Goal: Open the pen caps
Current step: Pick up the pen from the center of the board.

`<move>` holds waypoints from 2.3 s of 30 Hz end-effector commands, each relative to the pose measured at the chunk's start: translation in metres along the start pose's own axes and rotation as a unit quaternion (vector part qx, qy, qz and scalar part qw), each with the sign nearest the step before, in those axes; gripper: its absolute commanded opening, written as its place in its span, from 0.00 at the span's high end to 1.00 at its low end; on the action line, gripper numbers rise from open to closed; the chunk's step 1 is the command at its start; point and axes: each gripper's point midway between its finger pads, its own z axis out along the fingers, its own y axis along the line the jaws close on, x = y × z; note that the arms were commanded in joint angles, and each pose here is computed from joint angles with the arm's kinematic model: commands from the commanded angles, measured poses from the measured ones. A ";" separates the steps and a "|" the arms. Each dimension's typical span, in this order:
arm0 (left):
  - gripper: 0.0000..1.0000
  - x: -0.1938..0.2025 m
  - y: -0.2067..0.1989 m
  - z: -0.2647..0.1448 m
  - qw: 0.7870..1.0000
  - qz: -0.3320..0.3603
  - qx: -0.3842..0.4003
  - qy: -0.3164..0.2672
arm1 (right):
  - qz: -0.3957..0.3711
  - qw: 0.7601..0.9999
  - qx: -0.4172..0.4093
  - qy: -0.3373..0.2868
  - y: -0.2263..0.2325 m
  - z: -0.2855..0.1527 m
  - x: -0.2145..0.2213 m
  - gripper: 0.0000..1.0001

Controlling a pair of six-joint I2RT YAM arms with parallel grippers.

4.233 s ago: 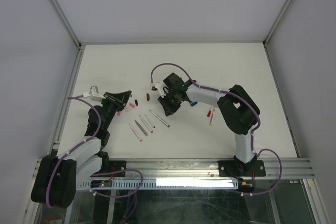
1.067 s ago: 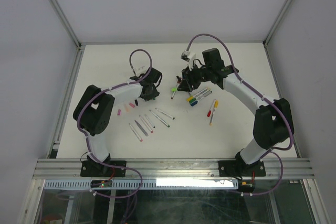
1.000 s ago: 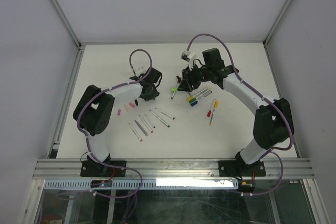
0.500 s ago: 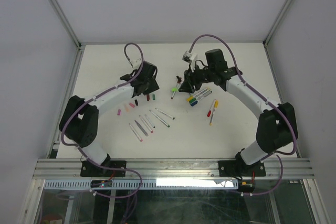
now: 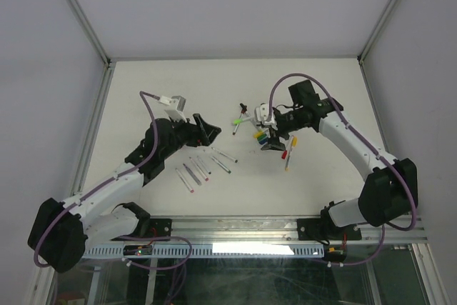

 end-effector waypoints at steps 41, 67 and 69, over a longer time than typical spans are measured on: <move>0.05 0.007 -0.029 -0.022 0.972 0.066 0.167 -0.154 | -0.173 0.920 -0.202 0.288 -0.010 -0.006 0.200 0.75; 0.01 -0.009 -0.034 -0.049 0.960 -0.086 0.186 -0.189 | 0.010 0.994 -0.074 0.083 0.007 0.027 0.073 1.00; 0.01 -0.012 -0.036 -0.051 0.956 -0.114 0.191 -0.191 | 0.047 0.994 -0.061 0.073 0.003 0.025 0.058 1.00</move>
